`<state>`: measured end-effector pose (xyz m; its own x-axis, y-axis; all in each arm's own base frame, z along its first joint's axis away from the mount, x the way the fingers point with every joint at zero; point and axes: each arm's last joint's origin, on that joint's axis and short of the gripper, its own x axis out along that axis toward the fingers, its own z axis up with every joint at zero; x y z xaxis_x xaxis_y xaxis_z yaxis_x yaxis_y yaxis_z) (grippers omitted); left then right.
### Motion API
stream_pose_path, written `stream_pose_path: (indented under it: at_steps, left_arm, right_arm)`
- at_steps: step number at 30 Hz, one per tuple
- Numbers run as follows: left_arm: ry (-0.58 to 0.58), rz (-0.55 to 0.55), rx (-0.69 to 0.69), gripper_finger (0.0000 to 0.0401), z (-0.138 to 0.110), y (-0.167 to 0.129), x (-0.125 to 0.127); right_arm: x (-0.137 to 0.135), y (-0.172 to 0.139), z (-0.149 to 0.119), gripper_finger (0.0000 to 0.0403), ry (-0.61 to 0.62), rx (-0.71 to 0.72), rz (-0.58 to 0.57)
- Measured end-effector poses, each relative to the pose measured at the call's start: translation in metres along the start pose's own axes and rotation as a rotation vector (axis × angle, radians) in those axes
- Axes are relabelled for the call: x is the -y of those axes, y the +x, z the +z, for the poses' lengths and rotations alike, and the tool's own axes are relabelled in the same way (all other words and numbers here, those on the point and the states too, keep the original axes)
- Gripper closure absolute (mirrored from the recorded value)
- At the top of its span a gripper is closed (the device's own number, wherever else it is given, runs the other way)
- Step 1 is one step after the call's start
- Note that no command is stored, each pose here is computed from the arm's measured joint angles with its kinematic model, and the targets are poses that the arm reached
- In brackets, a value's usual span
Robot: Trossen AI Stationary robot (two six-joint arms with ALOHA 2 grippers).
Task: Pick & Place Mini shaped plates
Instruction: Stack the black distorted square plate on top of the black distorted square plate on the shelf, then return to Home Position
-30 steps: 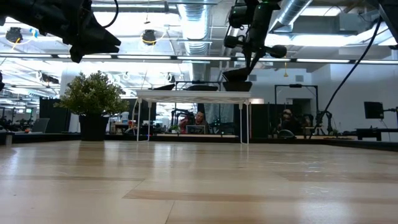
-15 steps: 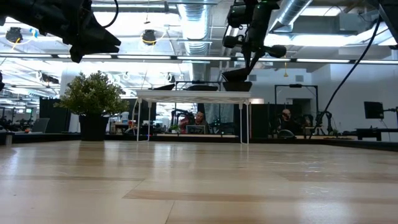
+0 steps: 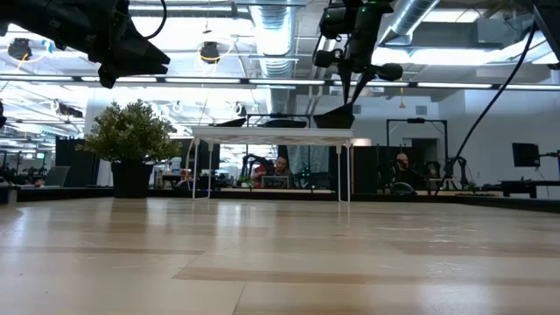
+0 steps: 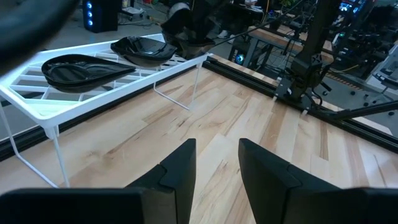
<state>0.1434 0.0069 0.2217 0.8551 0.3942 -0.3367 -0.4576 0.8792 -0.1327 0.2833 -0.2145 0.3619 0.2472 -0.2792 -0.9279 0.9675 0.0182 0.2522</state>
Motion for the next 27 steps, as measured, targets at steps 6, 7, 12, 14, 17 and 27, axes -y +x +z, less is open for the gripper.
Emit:
stream_pose_path:
  at_steps: [6, 7, 12, 14, 17, 27]
  left_arm:
    - [0.0, 0.0, 0.0, 0.028, 0.0, 0.0, 0.0]
    - [0.0, 0.0, 0.0, 0.028, 0.0, 0.0, 0.0]
    - [0.0, 0.0, 0.0, 0.028, 0.0, 0.0, 0.0]
    - [0.0, 0.0, 0.0, 0.028, 0.0, 0.0, 0.0]
    - [0.0, 0.0, 0.0, 0.028, 0.0, 0.0, 0.0]
    - [-0.029, -0.032, 0.02, 0.028, 0.002, -0.005, -0.001]
  right_arm:
    - [0.0, 0.0, 0.0, 0.0342, 0.0, 0.0, 0.0]
    - [0.0, 0.0, 0.0, 0.0342, 0.0, 0.0, 0.0]
    - [0.0, 0.0, -0.001, 0.0341, -0.022, -0.022, 0.018]
    - [-0.001, -0.002, -0.001, 0.0341, -0.052, -0.038, 0.028]
    - [0.0, -0.007, -0.001, 0.0343, -0.131, -0.042, 0.033]
    - [0.007, -0.028, -0.031, 0.0398, -0.539, -0.048, -0.144]
